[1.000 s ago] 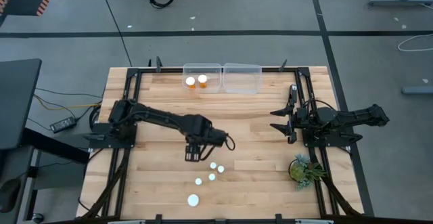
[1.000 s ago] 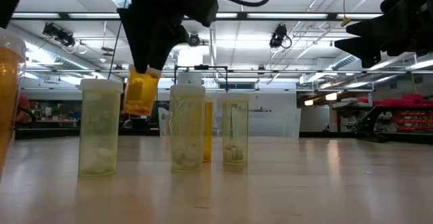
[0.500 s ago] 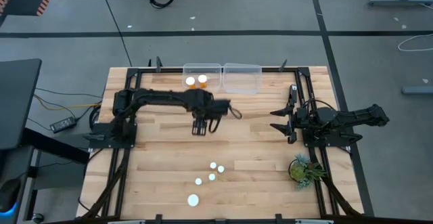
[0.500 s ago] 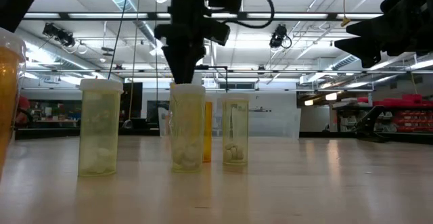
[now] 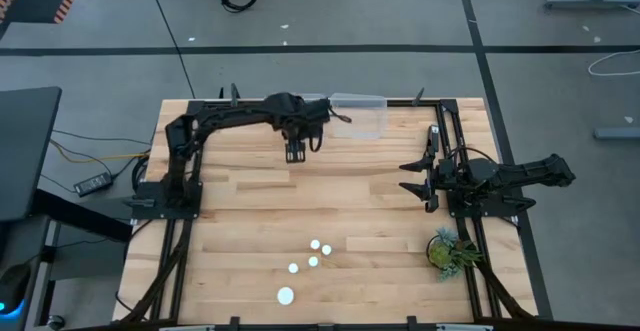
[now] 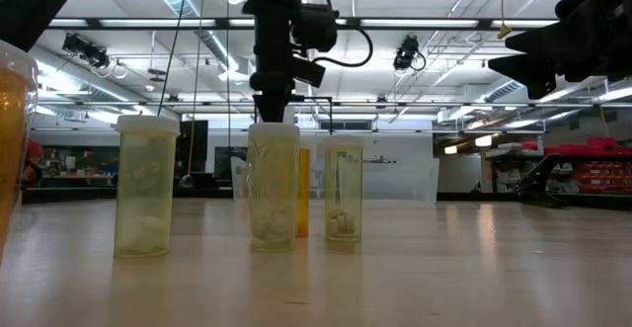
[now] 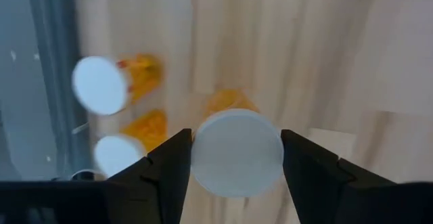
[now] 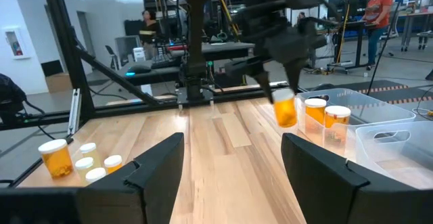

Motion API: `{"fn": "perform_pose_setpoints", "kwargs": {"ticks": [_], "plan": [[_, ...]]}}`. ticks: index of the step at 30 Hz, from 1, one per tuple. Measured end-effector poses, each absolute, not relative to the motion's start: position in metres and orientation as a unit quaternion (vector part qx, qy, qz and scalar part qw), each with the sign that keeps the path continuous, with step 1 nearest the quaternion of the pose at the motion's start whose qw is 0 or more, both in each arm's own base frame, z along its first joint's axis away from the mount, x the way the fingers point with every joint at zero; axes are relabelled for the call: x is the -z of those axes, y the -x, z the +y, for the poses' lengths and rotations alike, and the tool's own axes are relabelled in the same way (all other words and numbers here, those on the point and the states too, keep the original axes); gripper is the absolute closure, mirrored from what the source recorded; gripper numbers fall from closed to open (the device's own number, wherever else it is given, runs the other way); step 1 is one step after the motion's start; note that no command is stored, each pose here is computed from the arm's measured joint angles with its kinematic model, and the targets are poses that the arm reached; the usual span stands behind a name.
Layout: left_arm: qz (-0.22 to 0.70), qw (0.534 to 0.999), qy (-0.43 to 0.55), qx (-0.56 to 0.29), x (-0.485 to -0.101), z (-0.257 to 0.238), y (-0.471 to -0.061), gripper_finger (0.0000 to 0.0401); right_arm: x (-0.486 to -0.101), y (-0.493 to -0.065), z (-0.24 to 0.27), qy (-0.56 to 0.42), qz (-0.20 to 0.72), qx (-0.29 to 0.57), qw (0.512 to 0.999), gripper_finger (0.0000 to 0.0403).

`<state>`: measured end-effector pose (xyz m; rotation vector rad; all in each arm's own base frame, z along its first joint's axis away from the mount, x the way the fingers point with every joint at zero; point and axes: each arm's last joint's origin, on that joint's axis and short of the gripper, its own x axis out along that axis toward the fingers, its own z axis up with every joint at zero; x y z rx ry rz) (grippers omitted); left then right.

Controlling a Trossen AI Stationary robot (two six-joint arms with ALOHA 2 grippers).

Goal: Pick and place medicine bottles into bin by pill shape (circle, oval)
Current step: Put the large orange pill bottle into the left transparent bin

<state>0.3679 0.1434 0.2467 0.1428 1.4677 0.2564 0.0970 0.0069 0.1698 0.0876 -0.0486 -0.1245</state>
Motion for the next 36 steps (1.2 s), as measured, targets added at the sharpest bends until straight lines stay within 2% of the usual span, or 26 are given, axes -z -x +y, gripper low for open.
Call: {"fn": "perform_pose_setpoints", "kwargs": {"ticks": [8, 15, 20, 36], "plan": [[0.649, 0.746, -0.051, -0.14, -0.264, 0.17, -0.361, 0.0193, -0.17, -0.097, 0.007, -0.044, -0.024, 0.062, 0.997, 0.0148], [0.572, 0.799, -0.056, -0.178, -0.306, 0.189, -0.367, 0.0188, -0.17, -0.097, 0.007, -0.044, -0.024, 0.062, 0.997, 0.0148], [0.514, 0.829, -0.062, -0.212, -0.318, 0.205, -0.371, 0.0187, -0.17, -0.097, 0.007, -0.044, -0.024, 0.062, 0.997, 0.0148], [0.501, 0.838, -0.03, -0.216, -0.266, 0.239, -0.374, 0.0192, -0.17, -0.097, 0.007, -0.044, -0.024, 0.062, 0.997, 0.0148]]}}
